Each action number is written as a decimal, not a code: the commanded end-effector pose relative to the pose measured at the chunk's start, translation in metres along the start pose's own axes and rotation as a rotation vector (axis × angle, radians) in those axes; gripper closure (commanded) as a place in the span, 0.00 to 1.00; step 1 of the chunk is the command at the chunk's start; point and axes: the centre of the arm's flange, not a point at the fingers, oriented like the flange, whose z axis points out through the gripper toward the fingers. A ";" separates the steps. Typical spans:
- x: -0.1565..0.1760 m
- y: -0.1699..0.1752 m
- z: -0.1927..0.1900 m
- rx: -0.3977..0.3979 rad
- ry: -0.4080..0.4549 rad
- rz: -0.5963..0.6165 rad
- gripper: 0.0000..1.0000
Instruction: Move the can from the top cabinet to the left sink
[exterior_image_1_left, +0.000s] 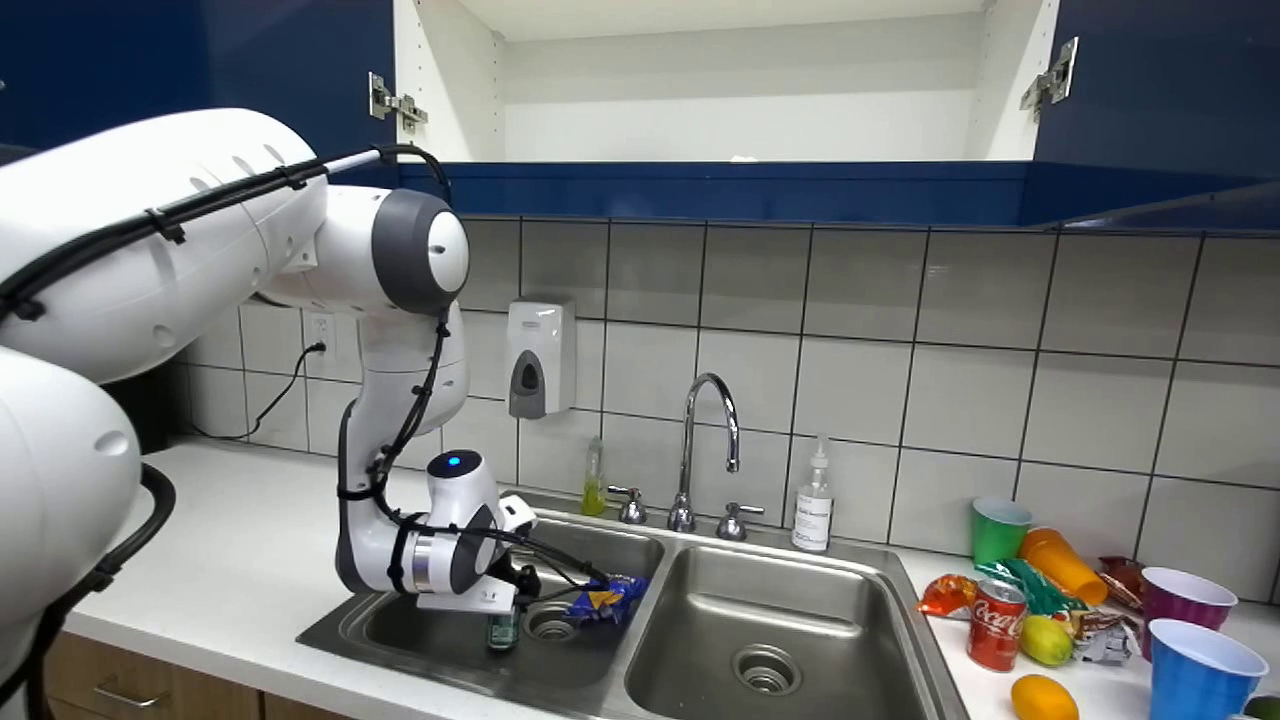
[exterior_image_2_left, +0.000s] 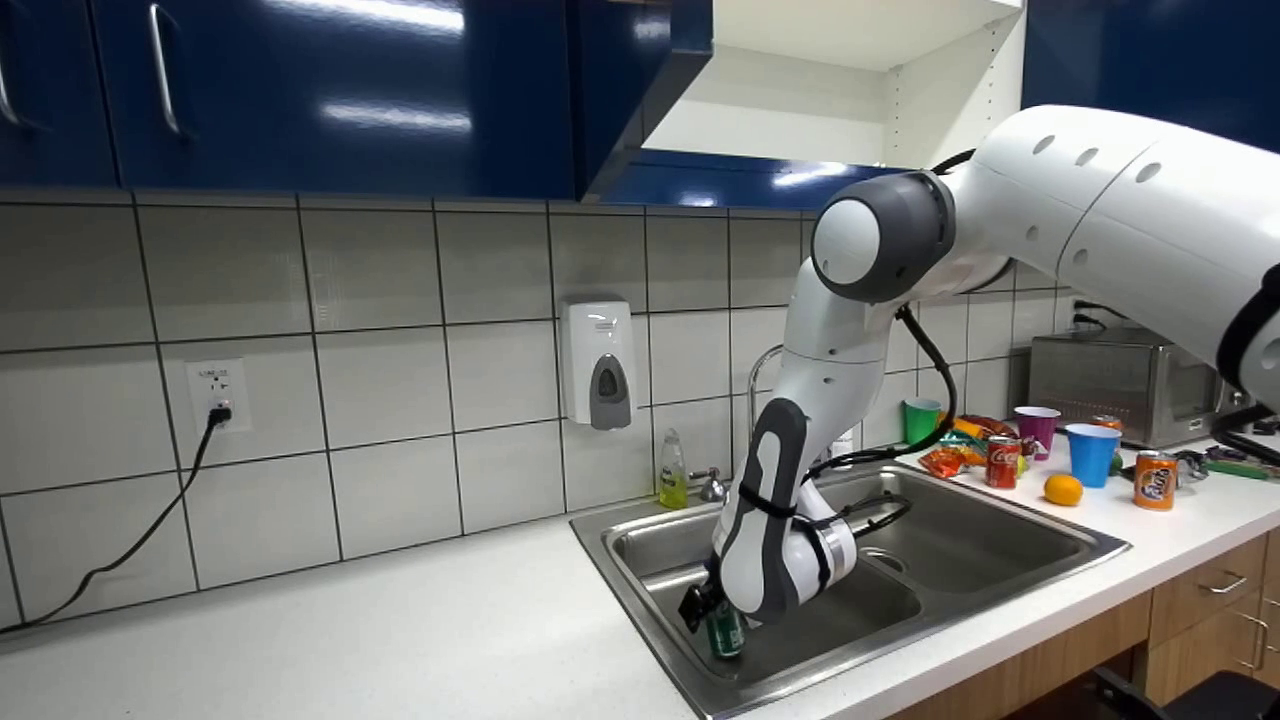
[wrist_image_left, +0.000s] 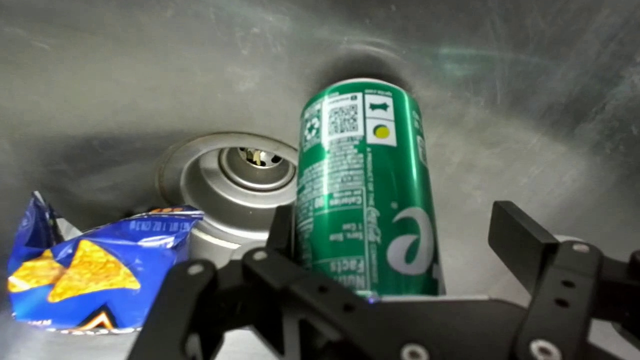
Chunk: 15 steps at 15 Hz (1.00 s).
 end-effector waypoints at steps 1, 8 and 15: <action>-0.007 -0.003 0.001 -0.003 0.013 -0.002 0.00; -0.002 -0.008 -0.017 -0.011 0.024 -0.013 0.00; 0.010 -0.015 -0.038 -0.015 0.054 -0.028 0.00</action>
